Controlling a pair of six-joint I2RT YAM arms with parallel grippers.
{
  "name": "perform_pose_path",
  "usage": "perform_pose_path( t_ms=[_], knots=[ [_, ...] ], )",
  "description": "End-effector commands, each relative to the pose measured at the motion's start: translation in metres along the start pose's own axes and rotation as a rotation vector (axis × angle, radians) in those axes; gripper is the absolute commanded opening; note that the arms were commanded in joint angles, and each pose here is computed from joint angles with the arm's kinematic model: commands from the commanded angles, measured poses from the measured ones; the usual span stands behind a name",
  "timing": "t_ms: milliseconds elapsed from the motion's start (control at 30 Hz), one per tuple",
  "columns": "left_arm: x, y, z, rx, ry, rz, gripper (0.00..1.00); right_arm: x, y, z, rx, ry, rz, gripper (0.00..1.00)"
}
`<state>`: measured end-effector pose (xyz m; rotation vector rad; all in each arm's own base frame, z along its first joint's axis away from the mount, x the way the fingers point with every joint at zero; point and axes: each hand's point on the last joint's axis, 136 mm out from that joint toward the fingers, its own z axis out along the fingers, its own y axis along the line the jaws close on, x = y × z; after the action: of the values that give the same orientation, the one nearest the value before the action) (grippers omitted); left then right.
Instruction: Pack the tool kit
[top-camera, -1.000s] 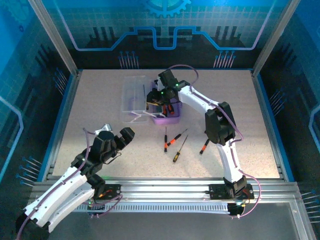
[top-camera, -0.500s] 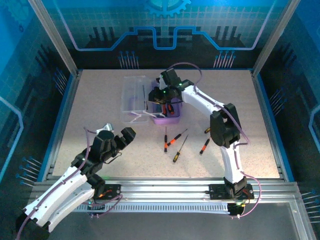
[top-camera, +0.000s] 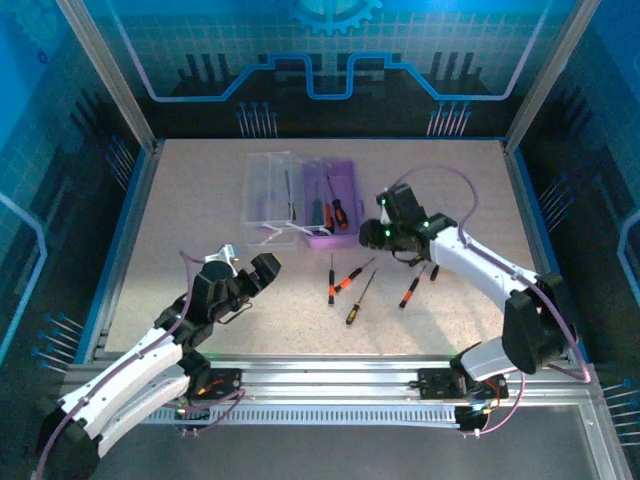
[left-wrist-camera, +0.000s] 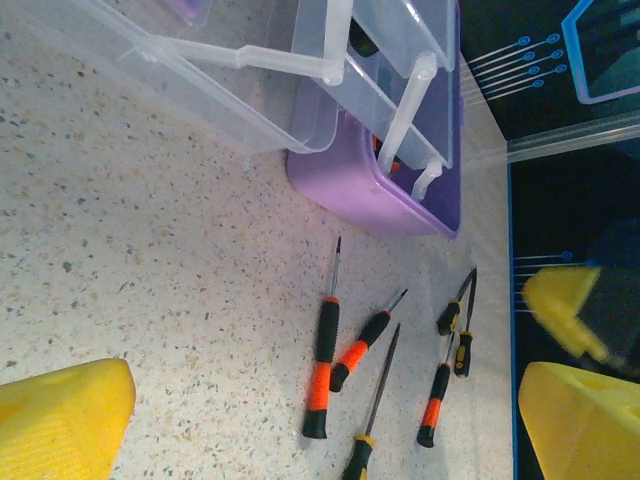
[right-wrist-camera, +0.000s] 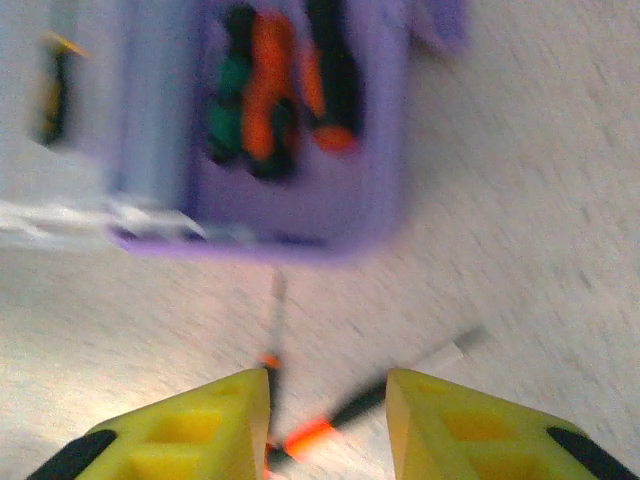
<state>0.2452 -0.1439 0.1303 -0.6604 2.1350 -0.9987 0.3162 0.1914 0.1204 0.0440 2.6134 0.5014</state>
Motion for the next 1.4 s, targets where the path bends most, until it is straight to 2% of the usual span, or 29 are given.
perform_pose_path(
  t_ms=[0,200,267,433,667,800,1167,1367],
  knots=[
    [0.001,-0.017,0.010,0.093,-0.001,0.033,0.99,0.039,-0.017,0.004,0.100,0.015,-0.004,0.38],
    [0.008,-0.016,0.030,0.097,0.038,0.028,0.99,0.103,-0.011,0.011,0.185,0.108,-0.037,0.42],
    [0.011,-0.014,0.035,0.086,0.058,0.029,0.99,0.120,-0.004,0.014,0.192,0.140,-0.031,0.47],
    [0.015,-0.013,0.041,0.072,0.089,0.034,0.99,0.143,0.010,0.022,0.201,0.209,-0.012,0.50],
    [0.017,-0.009,0.038,0.073,0.089,0.035,0.99,0.152,0.009,0.032,0.278,0.230,-0.056,0.51],
    [0.016,-0.005,0.034,0.068,0.074,0.035,0.99,0.145,0.015,0.038,0.296,0.225,-0.068,0.50],
    [0.007,-0.006,0.017,0.079,0.015,0.062,0.99,0.146,0.004,0.043,0.306,0.215,-0.020,0.37],
    [0.005,-0.008,0.015,0.082,0.004,0.065,0.99,0.153,-0.028,0.037,0.355,0.227,0.008,0.33]
  ],
)
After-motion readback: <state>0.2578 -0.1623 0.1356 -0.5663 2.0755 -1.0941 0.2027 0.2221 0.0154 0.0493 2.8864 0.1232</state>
